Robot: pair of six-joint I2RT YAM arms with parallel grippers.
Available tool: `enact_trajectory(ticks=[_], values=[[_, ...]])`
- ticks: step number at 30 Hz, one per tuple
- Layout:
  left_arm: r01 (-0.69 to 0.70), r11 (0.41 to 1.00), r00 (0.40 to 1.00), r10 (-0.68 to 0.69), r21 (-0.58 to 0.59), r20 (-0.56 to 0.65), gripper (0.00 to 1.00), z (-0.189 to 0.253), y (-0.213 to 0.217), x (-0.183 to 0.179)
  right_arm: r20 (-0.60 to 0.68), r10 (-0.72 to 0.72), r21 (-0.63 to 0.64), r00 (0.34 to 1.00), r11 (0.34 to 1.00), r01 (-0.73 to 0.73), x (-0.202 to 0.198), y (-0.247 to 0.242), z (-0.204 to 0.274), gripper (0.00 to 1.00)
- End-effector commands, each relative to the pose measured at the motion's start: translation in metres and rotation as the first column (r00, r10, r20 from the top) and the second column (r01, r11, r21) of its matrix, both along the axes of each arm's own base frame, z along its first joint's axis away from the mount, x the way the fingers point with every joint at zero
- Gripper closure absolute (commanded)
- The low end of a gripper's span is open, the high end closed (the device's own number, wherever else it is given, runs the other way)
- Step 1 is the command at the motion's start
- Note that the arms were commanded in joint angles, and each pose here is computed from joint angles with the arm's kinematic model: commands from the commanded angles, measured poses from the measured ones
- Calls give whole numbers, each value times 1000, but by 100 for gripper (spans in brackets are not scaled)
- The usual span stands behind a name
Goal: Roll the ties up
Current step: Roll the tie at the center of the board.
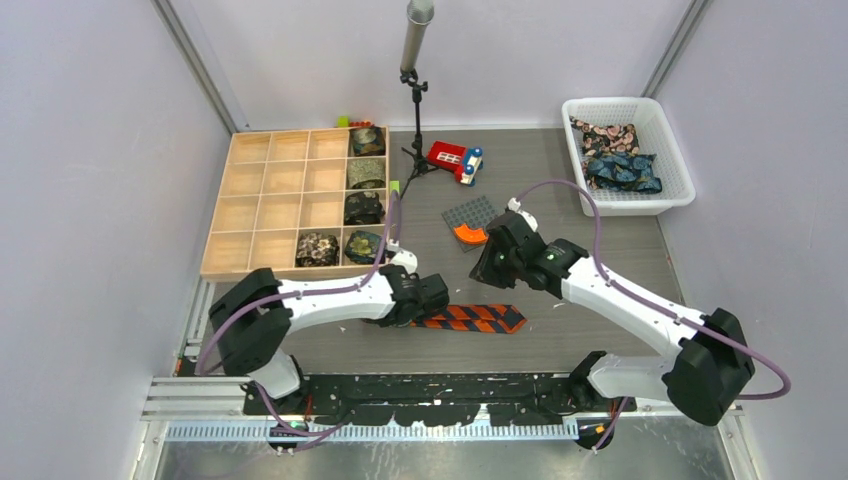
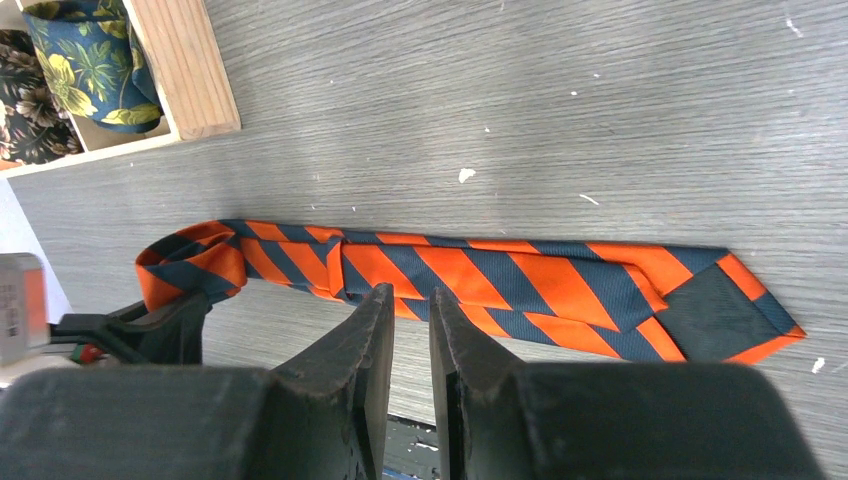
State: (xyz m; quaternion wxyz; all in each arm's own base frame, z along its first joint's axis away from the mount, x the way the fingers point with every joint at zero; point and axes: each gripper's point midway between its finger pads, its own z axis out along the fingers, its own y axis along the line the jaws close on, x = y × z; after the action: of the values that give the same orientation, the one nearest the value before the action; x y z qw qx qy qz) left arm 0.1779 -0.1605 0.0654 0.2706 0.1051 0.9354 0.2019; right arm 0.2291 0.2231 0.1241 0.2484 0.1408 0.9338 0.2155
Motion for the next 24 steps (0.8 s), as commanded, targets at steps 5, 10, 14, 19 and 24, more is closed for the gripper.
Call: enact_trajectory(ticks=[5,10,14,19,24], values=[[21,998,999,-23,60,25,100,-5,-17,-1,58,-72,-21,996,997,73,0,-29,19,75],[51,995,999,-51,81,-3,100,-17,-31,-5,72,-90,-7,993,996,91,-1,-34,26,75],[80,995,996,-79,60,-29,100,-24,-47,-7,78,-94,4,992,996,94,-2,-35,31,75],[98,995,994,-96,29,-52,99,-32,-57,-8,84,-96,10,992,995,95,-2,-35,34,75],[114,993,991,-112,23,-74,83,-36,-63,-9,71,-95,14,993,995,95,-2,-33,32,75]])
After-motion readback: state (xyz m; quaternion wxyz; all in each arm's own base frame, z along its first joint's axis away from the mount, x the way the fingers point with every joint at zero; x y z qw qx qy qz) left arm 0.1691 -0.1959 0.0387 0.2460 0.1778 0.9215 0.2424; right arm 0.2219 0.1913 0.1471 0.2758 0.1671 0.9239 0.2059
